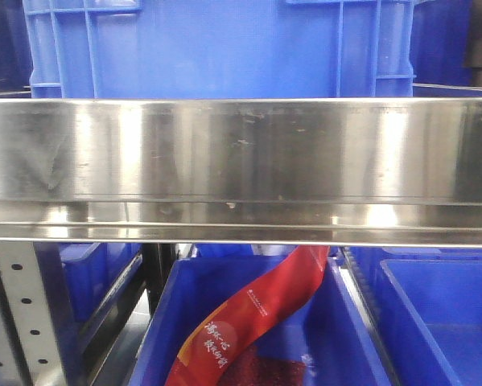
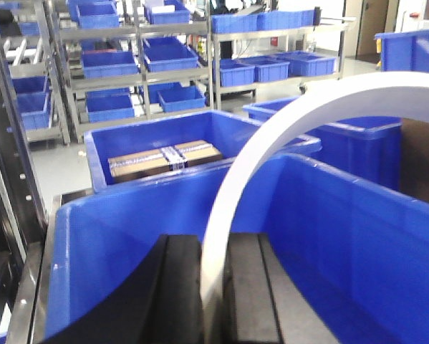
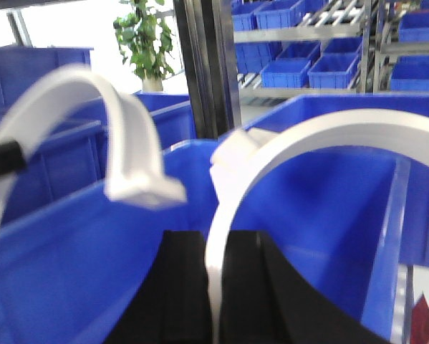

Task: Grab PVC pipe and place in blue bin
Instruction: 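Lower both held white clamps down into the blue bin, then open the left and right grippers to release the clamps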

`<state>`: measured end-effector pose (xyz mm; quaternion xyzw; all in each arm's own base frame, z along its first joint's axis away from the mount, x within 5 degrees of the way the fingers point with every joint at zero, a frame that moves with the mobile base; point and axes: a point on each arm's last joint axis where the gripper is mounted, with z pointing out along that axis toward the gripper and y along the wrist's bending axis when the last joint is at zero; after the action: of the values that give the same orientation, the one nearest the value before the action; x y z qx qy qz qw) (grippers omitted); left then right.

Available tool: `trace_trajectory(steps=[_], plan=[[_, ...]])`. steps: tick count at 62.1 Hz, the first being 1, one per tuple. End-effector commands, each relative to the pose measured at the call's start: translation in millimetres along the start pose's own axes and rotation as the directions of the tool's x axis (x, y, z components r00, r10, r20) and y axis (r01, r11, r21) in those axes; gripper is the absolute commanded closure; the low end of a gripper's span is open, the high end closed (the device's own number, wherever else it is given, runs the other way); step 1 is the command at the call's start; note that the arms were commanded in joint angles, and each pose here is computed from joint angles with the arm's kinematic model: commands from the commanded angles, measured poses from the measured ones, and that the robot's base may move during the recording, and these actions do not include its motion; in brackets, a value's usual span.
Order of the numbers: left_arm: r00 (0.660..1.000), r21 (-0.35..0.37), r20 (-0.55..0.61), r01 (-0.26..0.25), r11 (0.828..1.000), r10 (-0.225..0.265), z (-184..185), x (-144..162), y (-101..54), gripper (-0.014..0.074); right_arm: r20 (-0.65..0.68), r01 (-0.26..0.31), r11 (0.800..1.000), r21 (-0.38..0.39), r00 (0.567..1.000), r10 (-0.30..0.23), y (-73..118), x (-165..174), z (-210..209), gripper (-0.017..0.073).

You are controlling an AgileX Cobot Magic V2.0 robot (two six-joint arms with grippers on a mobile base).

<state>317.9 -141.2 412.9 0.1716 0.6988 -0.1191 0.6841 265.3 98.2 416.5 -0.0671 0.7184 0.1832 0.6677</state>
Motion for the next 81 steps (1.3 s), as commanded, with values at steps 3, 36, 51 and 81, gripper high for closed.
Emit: trace_trajectory(steps=[3, 36, 51, 81], plan=[[0.998, -0.016, 0.055, 0.009, 1.0, -0.008, 3, -12, 2.8, 0.0704, 0.06, 0.013, 1.0, 0.002, 0.998, -0.013, 1.2, -12, 5, 0.0722], [1.0, -0.02, 0.018, 0.008, 1.0, -0.008, 23, 2, 3.6, 0.0704, 0.025, 0.021, 1.0, 0.015, 0.999, -0.021, -1.7, -1, 39, 0.0722], [1.0, -0.049, 0.017, 0.009, 0.999, -0.008, 22, 2, 14.4, 0.0704, -0.005, 0.064, 0.998, 0.017, 0.998, -0.064, -3.1, 7, 49, 0.0722], [1.0, -0.047, 0.005, 0.009, 0.999, -0.009, 23, 4, 14.7, 0.0704, -0.019, 0.066, 0.998, 0.019, 0.998, -0.066, -4.1, 13, 54, 0.0719]])
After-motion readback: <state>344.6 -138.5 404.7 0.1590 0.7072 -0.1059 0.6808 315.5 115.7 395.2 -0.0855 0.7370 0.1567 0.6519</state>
